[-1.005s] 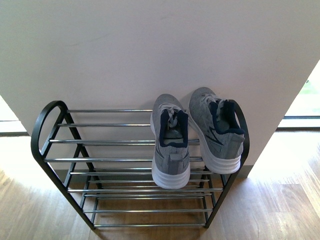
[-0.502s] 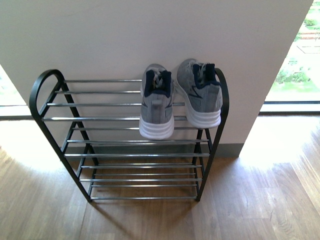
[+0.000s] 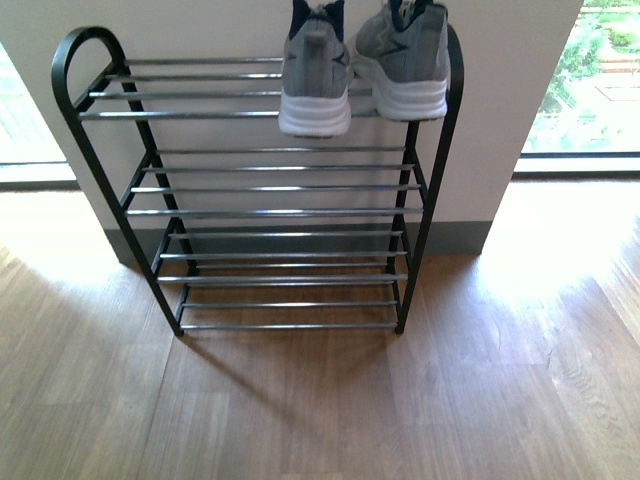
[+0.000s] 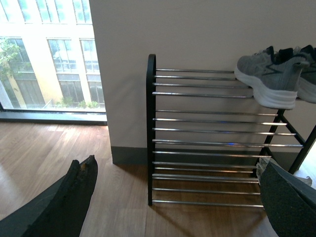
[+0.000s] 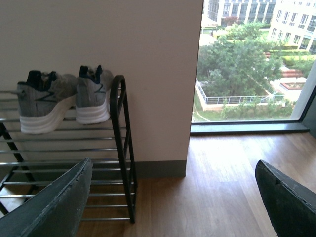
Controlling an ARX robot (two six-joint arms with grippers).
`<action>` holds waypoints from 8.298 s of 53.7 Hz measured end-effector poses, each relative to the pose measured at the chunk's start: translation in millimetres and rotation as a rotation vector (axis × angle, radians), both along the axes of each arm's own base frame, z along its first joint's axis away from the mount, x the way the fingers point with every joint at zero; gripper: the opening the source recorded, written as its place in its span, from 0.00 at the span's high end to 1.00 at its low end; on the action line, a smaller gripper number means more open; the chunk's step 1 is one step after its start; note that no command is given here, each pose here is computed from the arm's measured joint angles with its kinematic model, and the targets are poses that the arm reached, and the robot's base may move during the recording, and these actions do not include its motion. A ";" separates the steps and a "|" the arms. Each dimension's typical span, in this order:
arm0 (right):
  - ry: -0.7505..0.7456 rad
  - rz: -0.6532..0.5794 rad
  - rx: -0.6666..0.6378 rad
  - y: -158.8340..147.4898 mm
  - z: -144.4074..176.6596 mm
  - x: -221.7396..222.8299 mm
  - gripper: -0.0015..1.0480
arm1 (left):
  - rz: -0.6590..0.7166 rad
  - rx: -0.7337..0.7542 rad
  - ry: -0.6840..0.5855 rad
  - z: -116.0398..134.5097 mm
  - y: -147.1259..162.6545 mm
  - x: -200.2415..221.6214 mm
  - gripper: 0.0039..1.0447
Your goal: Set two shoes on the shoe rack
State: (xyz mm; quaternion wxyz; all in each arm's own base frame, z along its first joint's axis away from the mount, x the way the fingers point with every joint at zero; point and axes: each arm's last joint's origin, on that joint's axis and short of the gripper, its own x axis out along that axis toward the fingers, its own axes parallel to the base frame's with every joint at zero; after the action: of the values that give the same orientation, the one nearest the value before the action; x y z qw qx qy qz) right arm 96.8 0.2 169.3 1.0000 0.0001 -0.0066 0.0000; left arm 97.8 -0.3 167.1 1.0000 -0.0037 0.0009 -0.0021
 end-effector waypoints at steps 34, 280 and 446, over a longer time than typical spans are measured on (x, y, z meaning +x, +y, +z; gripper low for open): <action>0.000 0.001 0.000 0.0 0.0 0.0 0.09 | 0.000 0.000 0.000 0.0 0.0 0.0 0.09; 0.000 0.003 0.000 0.1 0.0 0.0 0.09 | 0.177 0.255 1.053 -161.6 -66.5 200.5 0.09; -0.001 0.003 0.000 0.0 0.0 -0.1 0.09 | 0.510 0.197 0.238 68.5 2.6 36.1 0.98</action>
State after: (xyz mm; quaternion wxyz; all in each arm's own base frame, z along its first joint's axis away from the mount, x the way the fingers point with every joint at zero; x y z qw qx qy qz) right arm 96.7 0.2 169.3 1.0000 -0.0001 -0.0070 0.0013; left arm 133.9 2.2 235.6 0.9567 0.0931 0.1176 0.2496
